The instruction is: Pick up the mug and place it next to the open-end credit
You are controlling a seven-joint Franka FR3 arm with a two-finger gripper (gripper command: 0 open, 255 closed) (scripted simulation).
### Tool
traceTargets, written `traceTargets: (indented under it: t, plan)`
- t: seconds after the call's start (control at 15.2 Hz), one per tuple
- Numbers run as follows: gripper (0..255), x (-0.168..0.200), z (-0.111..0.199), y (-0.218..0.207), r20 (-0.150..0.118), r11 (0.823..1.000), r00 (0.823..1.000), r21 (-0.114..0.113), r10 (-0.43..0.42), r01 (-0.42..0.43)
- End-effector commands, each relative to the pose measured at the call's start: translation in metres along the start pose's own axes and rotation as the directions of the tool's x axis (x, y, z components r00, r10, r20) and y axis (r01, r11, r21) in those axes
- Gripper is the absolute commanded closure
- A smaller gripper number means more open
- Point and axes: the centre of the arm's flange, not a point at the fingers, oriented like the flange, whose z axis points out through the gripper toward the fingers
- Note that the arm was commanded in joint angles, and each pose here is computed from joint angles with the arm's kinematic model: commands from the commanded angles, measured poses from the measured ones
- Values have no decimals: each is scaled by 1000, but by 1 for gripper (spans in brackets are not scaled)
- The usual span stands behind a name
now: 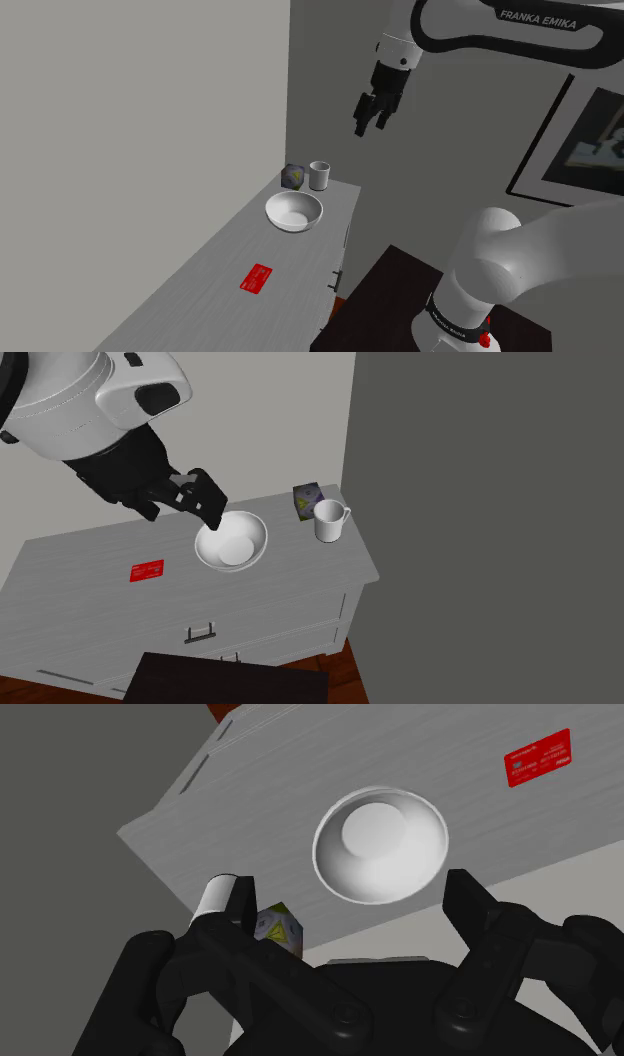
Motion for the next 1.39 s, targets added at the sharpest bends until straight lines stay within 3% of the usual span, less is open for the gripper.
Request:
traceTargets:
  t: [0.0,1.32]
  plan:
    - [0,0,0,0,0,1000,1000,0,0,0]
    - [0,185,195,66,129,998,989,-32,66,-62]
